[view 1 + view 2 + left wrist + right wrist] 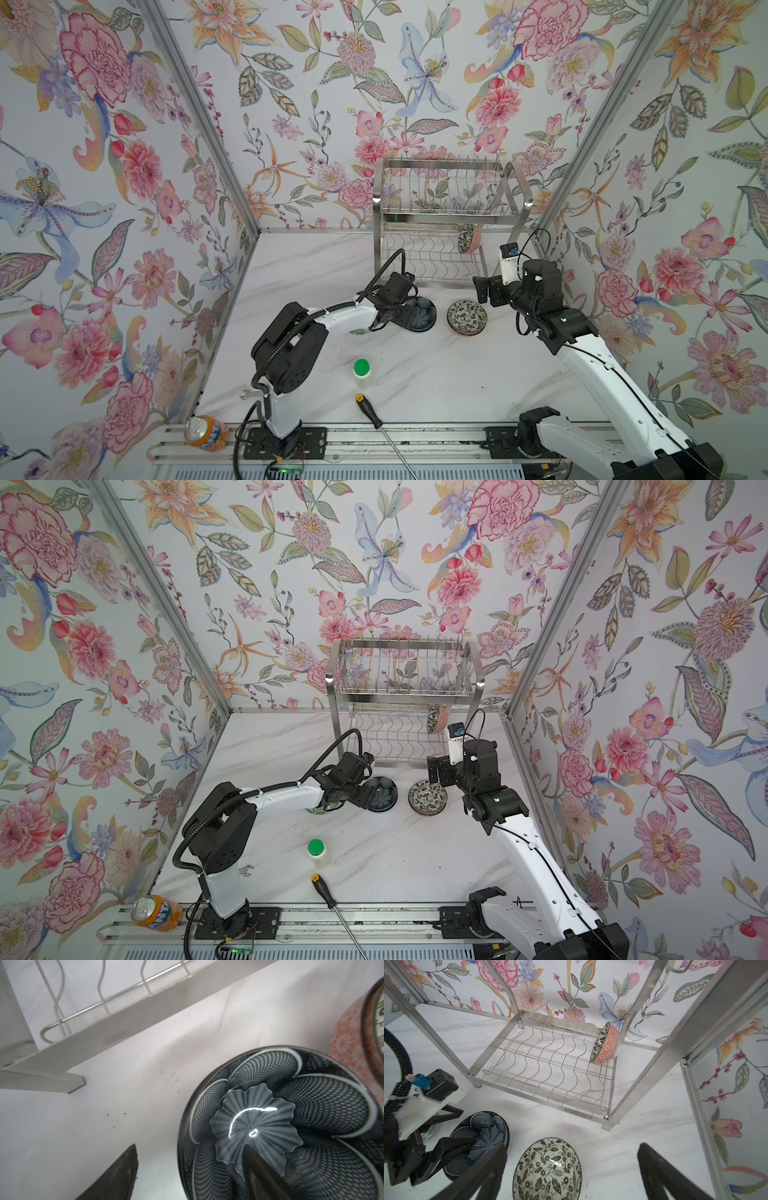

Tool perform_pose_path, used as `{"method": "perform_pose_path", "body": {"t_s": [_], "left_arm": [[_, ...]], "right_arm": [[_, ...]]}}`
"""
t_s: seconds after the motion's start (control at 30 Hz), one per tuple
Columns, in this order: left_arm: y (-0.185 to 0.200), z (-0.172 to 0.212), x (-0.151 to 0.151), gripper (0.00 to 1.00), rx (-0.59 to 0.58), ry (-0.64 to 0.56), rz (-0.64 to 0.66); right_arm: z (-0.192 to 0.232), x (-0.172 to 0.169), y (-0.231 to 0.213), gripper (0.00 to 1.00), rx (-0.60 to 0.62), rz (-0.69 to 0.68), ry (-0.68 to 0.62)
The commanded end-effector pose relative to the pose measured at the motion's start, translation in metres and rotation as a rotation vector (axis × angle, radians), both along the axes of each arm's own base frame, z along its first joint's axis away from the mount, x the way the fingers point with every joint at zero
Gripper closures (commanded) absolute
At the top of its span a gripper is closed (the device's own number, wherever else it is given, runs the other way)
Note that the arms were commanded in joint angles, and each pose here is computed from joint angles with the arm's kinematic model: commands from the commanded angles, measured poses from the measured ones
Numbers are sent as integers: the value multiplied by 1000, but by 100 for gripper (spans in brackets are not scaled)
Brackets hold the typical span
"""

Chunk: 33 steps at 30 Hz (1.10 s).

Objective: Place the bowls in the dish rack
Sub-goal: 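Move left gripper over the dark blue patterned bowl while right gripper hovers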

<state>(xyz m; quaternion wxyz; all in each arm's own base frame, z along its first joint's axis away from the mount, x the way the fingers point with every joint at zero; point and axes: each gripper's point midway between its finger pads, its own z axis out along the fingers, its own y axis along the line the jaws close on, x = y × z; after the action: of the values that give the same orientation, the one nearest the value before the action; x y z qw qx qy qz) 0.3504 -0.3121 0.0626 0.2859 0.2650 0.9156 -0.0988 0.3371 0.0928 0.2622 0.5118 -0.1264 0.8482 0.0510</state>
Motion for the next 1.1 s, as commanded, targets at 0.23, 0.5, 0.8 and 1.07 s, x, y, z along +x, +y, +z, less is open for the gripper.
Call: {"method": "perform_pose_path", "body": {"t_s": [0.23, 0.5, 0.8, 1.07], "left_arm": [[3, 5, 6, 50, 57, -22, 5], [6, 7, 6, 72, 69, -26, 9], [11, 21, 8, 83, 86, -49, 19], [14, 32, 11, 84, 98, -70, 26]], "right_arm": [[-7, 1, -1, 1, 18, -7, 18], [-8, 2, -2, 1, 20, -7, 20], [-7, 2, -2, 1, 24, -8, 20], [-7, 2, -2, 1, 26, -7, 19]]}}
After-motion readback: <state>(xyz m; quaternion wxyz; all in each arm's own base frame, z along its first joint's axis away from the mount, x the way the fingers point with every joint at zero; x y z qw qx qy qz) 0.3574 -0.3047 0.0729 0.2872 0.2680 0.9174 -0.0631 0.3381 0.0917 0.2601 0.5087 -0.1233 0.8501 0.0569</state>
